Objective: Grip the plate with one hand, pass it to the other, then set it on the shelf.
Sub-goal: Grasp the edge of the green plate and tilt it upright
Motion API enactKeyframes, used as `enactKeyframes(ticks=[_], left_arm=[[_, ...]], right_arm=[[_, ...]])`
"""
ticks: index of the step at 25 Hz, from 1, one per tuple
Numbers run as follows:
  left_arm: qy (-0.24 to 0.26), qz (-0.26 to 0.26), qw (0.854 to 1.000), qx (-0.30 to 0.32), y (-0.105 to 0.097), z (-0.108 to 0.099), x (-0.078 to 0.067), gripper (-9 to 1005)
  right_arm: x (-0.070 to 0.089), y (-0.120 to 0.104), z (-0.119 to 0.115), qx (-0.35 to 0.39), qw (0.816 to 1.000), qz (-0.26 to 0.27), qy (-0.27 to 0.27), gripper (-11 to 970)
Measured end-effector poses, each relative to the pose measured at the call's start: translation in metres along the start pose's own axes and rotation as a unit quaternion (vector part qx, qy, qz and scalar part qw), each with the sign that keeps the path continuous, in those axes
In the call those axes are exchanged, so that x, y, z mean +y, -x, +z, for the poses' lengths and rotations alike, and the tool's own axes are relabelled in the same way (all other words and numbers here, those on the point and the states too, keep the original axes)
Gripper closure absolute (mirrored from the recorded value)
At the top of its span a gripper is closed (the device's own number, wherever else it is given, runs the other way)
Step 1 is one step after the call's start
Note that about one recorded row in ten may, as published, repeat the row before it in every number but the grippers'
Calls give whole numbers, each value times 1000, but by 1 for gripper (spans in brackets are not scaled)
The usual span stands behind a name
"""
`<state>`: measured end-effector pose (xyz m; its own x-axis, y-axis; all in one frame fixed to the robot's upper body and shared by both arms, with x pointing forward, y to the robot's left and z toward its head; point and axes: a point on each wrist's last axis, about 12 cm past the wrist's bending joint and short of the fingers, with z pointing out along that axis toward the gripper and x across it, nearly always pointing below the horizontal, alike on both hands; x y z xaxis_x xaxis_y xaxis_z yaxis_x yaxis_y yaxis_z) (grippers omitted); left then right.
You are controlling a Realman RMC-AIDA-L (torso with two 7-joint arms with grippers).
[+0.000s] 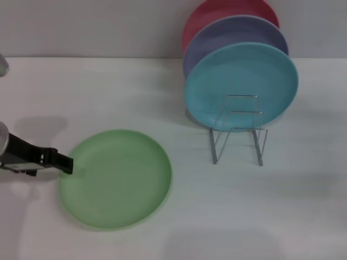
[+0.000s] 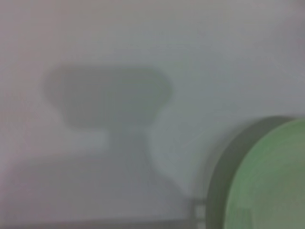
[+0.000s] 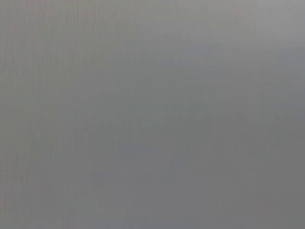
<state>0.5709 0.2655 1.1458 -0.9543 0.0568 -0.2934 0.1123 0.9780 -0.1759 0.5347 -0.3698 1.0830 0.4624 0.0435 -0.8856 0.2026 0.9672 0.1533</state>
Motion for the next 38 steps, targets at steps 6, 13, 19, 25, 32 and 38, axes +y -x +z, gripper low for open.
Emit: enactKeyframes(ticks=[6, 13, 19, 25, 32, 38], left_arm=[[0, -4, 1000, 18, -4, 5, 0, 237], [1, 8, 1000, 25, -5, 9, -5, 244], [5, 10, 999, 32, -2, 14, -6, 250], [27, 17, 999, 42, 1, 17, -5, 353], [28, 23, 998, 46, 3, 16, -7, 481], [28, 26, 998, 49, 4, 16, -7, 538]], right_arm=[[-2, 1, 2, 0, 1000, -3, 0, 363], [-3, 1, 1, 0, 1000, -4, -1, 364], [-5, 1, 1, 0, 1000, -5, -4, 364], [-5, 1, 0, 1, 1000, -4, -5, 364], [-4, 0, -1, 1, 1000, -3, -5, 364], [-2, 0, -1, 1, 1000, -2, -4, 364]])
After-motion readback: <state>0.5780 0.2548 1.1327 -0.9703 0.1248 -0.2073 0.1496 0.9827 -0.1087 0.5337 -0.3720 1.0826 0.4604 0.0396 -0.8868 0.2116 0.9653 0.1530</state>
